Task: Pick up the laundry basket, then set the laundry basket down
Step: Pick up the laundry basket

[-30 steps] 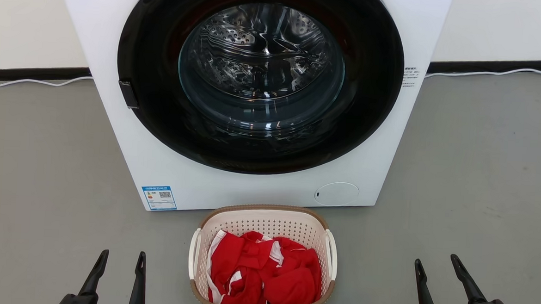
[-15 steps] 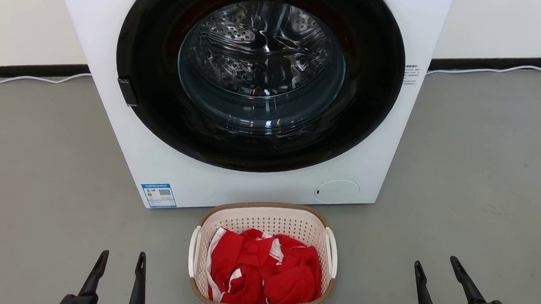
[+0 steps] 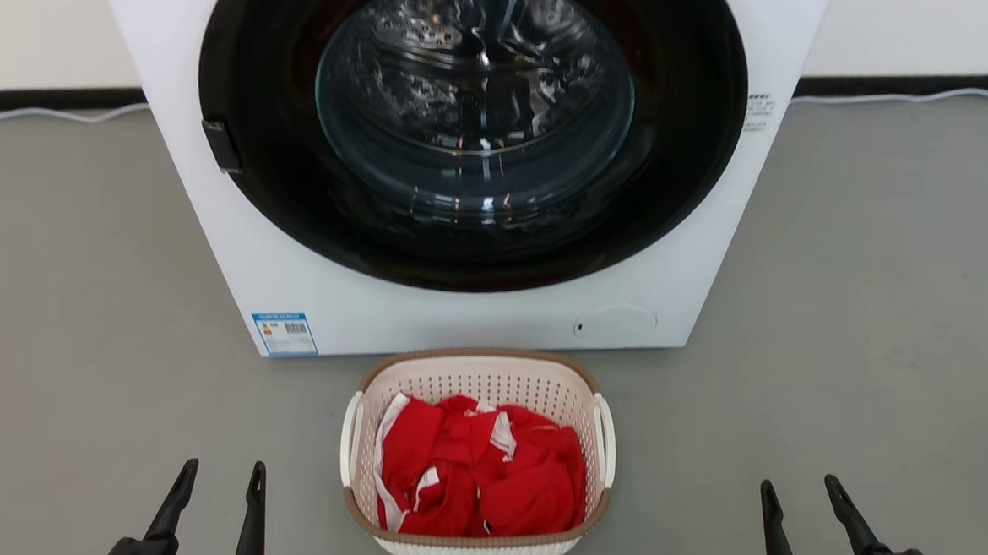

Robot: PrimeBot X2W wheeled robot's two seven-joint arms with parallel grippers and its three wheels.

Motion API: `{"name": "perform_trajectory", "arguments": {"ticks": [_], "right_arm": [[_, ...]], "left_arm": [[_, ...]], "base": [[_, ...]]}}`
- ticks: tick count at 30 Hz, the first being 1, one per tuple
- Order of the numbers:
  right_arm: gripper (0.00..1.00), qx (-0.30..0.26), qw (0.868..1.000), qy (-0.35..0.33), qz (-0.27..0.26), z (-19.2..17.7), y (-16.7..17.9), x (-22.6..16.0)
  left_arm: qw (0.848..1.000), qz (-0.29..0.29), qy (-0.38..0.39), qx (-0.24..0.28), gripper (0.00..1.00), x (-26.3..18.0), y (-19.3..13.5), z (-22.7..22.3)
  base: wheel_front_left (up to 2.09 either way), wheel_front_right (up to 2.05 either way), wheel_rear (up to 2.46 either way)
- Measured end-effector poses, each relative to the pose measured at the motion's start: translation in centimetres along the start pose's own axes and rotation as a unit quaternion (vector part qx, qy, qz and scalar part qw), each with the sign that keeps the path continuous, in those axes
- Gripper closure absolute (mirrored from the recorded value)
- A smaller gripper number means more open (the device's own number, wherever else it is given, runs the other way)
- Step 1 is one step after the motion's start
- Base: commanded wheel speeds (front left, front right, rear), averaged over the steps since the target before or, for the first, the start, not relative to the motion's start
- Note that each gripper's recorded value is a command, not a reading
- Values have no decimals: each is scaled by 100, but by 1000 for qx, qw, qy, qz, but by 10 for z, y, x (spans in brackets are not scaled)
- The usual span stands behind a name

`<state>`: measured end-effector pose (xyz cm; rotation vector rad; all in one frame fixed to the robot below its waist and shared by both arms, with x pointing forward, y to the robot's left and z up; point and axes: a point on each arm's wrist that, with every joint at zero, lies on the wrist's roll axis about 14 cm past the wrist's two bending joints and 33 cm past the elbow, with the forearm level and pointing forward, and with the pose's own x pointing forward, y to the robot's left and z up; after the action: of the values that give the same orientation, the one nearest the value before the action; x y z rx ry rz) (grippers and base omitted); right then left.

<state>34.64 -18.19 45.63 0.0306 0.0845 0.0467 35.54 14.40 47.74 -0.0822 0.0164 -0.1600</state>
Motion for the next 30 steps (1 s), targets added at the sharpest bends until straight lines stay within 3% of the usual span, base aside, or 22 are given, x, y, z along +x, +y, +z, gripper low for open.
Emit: {"name": "perform_trajectory", "arguments": {"ticks": [30], "right_arm": [[0, 20, 995, 86, 53, -70, 26, 128]], "left_arm": [[997, -5, 71, -35, 0, 120, 15, -78]], "base": [[0, 0, 0]]}}
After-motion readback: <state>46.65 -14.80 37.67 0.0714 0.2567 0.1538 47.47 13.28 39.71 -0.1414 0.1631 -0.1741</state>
